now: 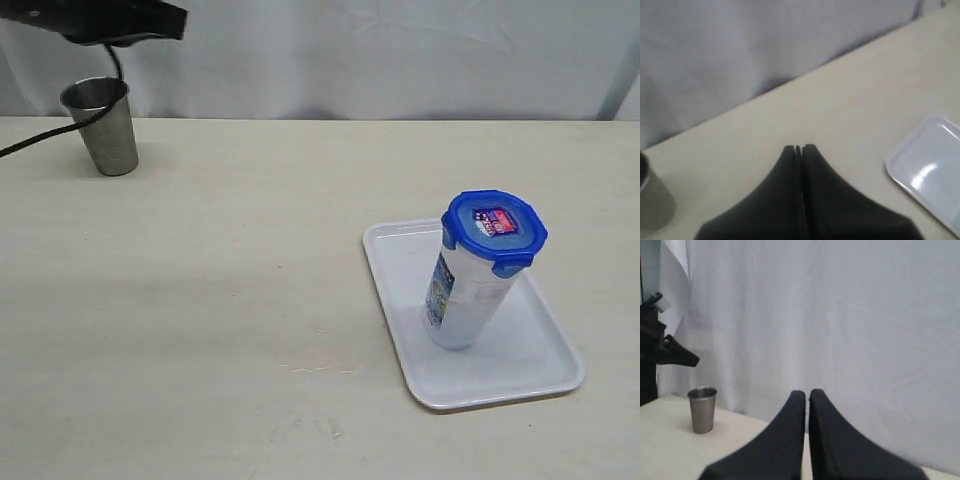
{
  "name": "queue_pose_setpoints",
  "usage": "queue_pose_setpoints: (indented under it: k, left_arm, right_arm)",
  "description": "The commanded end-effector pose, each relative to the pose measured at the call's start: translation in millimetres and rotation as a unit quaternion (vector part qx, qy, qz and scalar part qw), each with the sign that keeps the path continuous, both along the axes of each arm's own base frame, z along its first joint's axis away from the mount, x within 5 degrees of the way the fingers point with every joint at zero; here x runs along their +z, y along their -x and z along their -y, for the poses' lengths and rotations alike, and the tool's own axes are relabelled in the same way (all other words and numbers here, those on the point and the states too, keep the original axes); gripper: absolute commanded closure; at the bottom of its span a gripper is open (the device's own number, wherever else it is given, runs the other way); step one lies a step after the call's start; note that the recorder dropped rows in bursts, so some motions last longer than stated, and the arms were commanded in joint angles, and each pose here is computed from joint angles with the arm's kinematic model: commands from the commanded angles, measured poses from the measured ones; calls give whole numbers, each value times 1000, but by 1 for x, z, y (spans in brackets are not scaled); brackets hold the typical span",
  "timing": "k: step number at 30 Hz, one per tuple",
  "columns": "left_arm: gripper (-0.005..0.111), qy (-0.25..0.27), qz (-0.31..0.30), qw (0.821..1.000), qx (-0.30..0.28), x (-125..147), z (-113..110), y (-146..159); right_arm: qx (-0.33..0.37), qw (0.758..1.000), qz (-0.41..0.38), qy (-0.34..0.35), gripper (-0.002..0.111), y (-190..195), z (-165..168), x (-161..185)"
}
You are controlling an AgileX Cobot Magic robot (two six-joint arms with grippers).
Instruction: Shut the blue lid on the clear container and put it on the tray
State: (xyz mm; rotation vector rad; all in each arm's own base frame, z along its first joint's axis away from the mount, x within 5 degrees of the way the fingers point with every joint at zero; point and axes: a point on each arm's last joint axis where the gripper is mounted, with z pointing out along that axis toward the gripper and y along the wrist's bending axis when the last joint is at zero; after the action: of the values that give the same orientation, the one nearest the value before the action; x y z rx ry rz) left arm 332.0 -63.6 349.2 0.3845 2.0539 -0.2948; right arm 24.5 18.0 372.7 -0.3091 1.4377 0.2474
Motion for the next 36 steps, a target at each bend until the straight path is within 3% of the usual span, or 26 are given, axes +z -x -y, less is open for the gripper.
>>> queue_pose_setpoints:
  k: [1,4,9,12,16,34,36]
  left_arm:
    - [107,33,109,989,99,12,-22,60]
    - [107,62,171,973,141,13,-36,116]
    - [107,90,260,951,142,-11,-49,223]
    - [107,117,304,937,126,-30,-51,267]
    - [107,150,358,915,111,-44,-53,301]
    - [107,145,363,914,105,-46,-53,305]
    - [107,103,372,916,106,-48,-53,304]
  right_arm:
    - [-13,997,74,-15,104,26,9,-14]
    - [-12,997,77,-19,104,29,9,-25]
    - [-4,998,56,-32,104,29,8,-28]
    - [4,999,35,-40,104,29,7,-31]
    - [16,998,-9,-63,104,29,5,-37]
    - [16,998,-10,-63,104,29,5,-37]
    - [16,998,-11,-62,104,29,5,-37]
